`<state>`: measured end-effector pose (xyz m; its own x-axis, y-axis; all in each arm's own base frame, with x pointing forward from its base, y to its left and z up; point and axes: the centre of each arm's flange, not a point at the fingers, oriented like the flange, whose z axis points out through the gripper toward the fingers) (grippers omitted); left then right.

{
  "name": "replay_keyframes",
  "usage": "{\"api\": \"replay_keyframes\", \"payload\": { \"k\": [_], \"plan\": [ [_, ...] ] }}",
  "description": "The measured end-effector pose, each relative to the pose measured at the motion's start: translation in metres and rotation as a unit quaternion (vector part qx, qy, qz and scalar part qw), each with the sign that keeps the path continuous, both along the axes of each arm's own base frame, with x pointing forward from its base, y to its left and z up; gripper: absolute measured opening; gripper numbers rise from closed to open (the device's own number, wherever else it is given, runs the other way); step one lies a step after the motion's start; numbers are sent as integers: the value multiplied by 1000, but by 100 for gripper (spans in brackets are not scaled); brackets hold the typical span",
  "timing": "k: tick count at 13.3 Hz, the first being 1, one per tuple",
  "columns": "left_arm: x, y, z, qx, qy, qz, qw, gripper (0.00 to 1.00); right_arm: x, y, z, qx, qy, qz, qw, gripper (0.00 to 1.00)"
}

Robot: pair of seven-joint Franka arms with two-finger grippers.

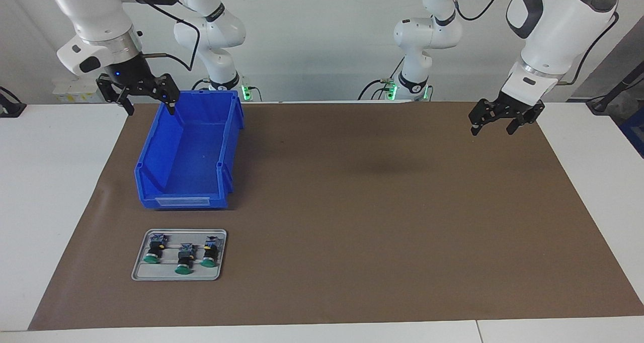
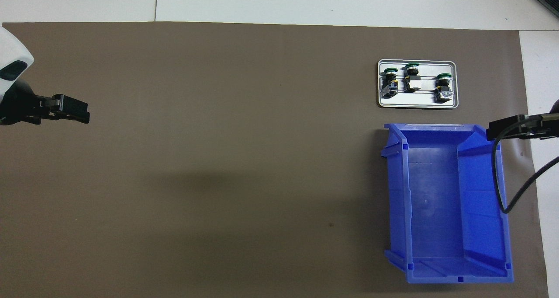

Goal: Place and press button with both arms

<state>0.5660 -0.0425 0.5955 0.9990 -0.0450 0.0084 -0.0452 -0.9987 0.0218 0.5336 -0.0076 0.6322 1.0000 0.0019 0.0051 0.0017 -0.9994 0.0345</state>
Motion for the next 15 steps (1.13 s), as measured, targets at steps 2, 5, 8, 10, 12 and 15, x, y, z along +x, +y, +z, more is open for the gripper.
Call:
{"api": "replay_keyframes", "payload": {
  "k": [2, 5, 8, 10, 12, 15],
  "plan": [
    [0, 0, 0, 0, 0, 0, 1000, 100, 0, 0, 0, 0, 0, 0, 1000, 100],
    [0, 0, 0, 0, 0, 0, 1000, 100, 0, -1, 0, 0, -1, 0, 1000, 100],
    [0, 0, 0, 0, 0, 0, 1000, 100, 8, -9, -3, 0, -18, -7, 1000, 100],
    [0, 0, 0, 0, 0, 0, 1000, 100, 29, -17, -21, -2, -42, -14, 999, 100],
    [0, 0, 0, 0, 0, 0, 1000, 100, 63, -22, -55, -4, -64, -16, 998, 100],
    [0, 0, 0, 0, 0, 0, 1000, 100, 121, -21, -134, -6, -84, -13, 996, 100]
  ]
}}
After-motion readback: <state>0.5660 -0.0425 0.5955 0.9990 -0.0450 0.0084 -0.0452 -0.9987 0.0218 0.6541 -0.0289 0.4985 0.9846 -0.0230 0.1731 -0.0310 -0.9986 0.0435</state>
